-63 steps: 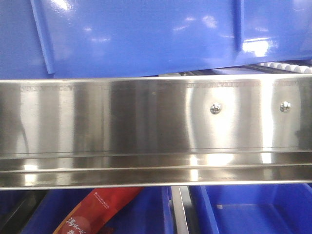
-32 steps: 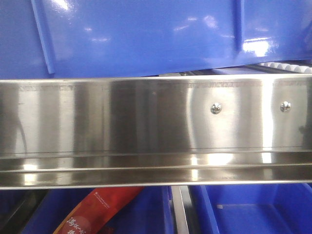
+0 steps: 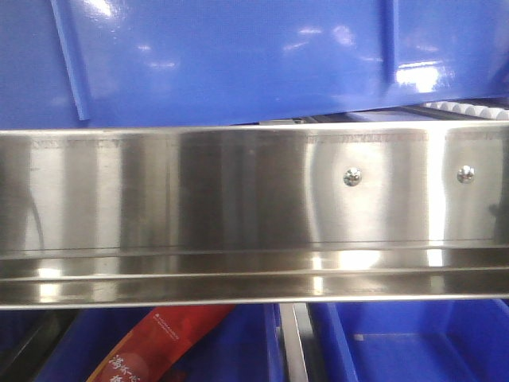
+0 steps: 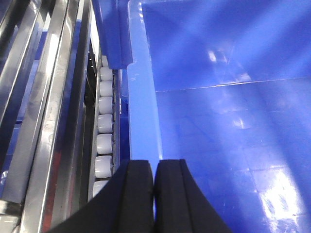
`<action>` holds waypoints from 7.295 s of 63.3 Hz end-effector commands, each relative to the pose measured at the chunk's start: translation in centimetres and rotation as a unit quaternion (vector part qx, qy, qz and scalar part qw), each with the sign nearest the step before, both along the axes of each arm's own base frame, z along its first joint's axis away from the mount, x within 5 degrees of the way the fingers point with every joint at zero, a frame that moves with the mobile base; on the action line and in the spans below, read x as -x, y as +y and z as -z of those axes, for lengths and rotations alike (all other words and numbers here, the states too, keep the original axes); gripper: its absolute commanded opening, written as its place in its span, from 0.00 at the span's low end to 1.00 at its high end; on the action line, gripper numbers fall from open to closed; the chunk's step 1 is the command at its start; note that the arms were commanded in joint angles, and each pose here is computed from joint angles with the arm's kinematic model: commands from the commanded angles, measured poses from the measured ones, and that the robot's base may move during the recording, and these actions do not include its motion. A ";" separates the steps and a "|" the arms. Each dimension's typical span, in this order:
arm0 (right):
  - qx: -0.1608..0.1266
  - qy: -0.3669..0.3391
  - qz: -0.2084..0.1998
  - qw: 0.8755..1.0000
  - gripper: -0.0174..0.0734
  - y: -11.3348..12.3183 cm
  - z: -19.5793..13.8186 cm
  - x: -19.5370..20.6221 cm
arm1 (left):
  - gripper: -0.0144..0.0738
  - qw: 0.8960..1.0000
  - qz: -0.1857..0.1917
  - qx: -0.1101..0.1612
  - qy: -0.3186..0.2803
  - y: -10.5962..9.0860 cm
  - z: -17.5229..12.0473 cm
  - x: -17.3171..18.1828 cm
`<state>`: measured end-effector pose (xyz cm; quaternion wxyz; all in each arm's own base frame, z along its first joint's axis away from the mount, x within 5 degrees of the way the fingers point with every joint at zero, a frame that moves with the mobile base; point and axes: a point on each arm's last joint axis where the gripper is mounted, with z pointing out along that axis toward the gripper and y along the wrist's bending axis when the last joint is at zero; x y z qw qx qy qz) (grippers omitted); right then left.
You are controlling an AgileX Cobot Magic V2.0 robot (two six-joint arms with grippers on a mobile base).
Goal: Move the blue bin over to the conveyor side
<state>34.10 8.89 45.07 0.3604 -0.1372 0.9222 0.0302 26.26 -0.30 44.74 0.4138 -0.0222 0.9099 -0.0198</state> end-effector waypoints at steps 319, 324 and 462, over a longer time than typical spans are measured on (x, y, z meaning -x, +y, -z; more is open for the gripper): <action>-0.009 0.025 0.002 1.000 0.11 -0.1 1.6 -0.8 | 0.15 0.996 -0.024 0.046 0.069 -0.5 6.2 -7.3; -0.009 0.025 0.002 1.000 0.11 -0.1 1.6 -0.8 | 0.15 0.996 -0.024 0.046 0.069 -0.5 6.2 -7.3; -0.074 -0.106 0.049 0.990 0.11 -4.3 -4.3 14.8 | 0.14 0.997 0.043 0.047 -0.051 -3.1 -3.1 6.1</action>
